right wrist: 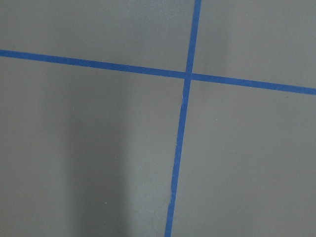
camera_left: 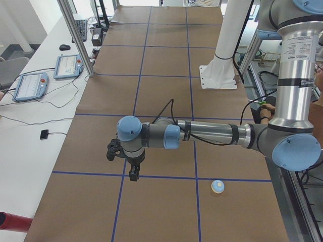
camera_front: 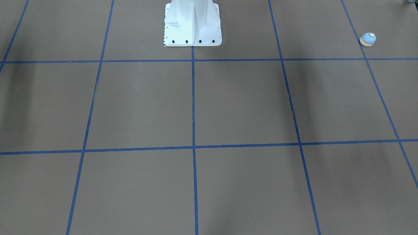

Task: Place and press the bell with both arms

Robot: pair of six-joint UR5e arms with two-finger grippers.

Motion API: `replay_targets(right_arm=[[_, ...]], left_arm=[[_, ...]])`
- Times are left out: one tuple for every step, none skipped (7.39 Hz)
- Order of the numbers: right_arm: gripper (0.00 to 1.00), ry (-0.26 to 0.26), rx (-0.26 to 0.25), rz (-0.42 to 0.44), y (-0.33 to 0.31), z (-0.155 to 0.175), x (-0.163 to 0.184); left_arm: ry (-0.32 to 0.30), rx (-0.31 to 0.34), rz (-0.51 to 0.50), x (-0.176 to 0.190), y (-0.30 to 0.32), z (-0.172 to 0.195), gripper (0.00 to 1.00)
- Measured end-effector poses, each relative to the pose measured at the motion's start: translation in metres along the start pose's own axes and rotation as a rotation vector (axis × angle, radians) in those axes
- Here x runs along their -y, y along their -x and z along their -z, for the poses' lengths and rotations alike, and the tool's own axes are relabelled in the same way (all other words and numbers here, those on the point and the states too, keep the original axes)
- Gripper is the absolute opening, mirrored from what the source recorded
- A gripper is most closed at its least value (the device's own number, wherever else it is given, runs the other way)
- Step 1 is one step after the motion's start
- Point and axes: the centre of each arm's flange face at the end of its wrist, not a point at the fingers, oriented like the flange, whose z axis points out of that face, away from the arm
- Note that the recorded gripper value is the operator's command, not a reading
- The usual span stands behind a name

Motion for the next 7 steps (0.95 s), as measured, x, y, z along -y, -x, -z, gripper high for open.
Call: replay_targets(right_arm=[[1.00,-0.001,0.000,0.001,0.000,0.000,0.000],[1.00,-0.005,0.000,0.005,0.002,0.002,0.001],[1.00,-0.011,-0.001,0.010,0.004,0.004,0.003],[1.00,-0.015,0.000,0.014,0.006,0.006,0.004],[1.00,-0.022,0.002,0.021,0.009,0.010,0.006],[1.00,-0.027,0.003,0.026,0.011,0.012,0.006],[1.00,-0.027,0.004,0.028,0.012,0.012,0.006]], left_arm=[[0.001,-0.012,0.001,-0.002,0.000,-0.001,1.00],[0.000,-0.021,0.000,-0.009,0.002,-0.005,1.00],[-0.009,-0.025,-0.005,-0.017,0.006,-0.010,1.00],[-0.017,-0.027,-0.013,-0.024,0.008,-0.015,1.00],[-0.013,-0.035,-0.039,-0.032,0.003,-0.026,1.00],[0.008,-0.055,-0.082,-0.042,-0.011,-0.046,1.00],[0.039,-0.073,-0.105,-0.055,-0.026,-0.067,1.00]])
